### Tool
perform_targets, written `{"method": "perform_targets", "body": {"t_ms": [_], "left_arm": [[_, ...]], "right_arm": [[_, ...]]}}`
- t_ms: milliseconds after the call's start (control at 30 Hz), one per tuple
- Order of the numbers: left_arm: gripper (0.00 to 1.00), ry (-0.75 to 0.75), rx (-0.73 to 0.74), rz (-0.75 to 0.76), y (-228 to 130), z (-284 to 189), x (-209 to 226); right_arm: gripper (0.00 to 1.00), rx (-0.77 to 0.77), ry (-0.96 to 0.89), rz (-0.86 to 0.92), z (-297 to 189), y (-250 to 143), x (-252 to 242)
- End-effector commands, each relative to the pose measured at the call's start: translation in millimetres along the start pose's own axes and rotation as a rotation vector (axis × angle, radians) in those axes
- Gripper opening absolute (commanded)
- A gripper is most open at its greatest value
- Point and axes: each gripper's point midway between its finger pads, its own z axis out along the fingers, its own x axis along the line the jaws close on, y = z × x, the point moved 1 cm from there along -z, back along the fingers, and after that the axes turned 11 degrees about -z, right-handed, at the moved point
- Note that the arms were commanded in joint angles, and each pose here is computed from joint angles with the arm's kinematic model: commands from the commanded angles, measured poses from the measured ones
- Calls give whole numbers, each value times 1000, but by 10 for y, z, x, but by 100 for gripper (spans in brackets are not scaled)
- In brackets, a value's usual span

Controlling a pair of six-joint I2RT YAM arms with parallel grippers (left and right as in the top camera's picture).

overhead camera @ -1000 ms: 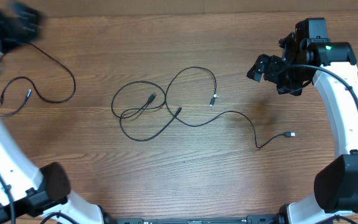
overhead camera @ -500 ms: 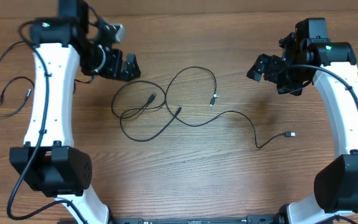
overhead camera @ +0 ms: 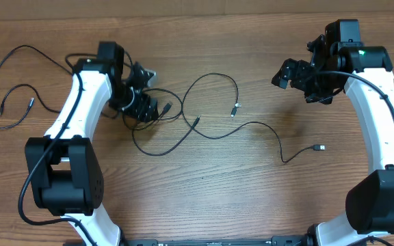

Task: Untangle cables
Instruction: 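Grasp a cable in the pile with the left gripper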

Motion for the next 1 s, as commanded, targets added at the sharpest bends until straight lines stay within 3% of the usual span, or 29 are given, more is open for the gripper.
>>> {"method": "perform_targets", "body": {"t_ms": [0, 100, 300, 600, 767, 967], "left_arm": [[65, -52, 13, 56, -107, 138, -91], [62, -116, -8, 43, -118, 231, -170], [59, -42, 0, 24, -200, 403, -25], [54, -46, 11, 8, -255, 457, -25], [38, -44, 6, -42, -240, 459, -21], [39, -37, -23, -69, -168, 458, -4]], "right_arm": [[97, -55, 6, -25, -160, 93, 76], [97, -54, 6, -25, -157, 91, 75], [97, -45, 4, -22, -140, 68, 67], [97, -46, 4, -22, -140, 71, 67], [97, -45, 16, -22, -140, 69, 86], [98, -51, 39, -22, -142, 84, 123]]}}
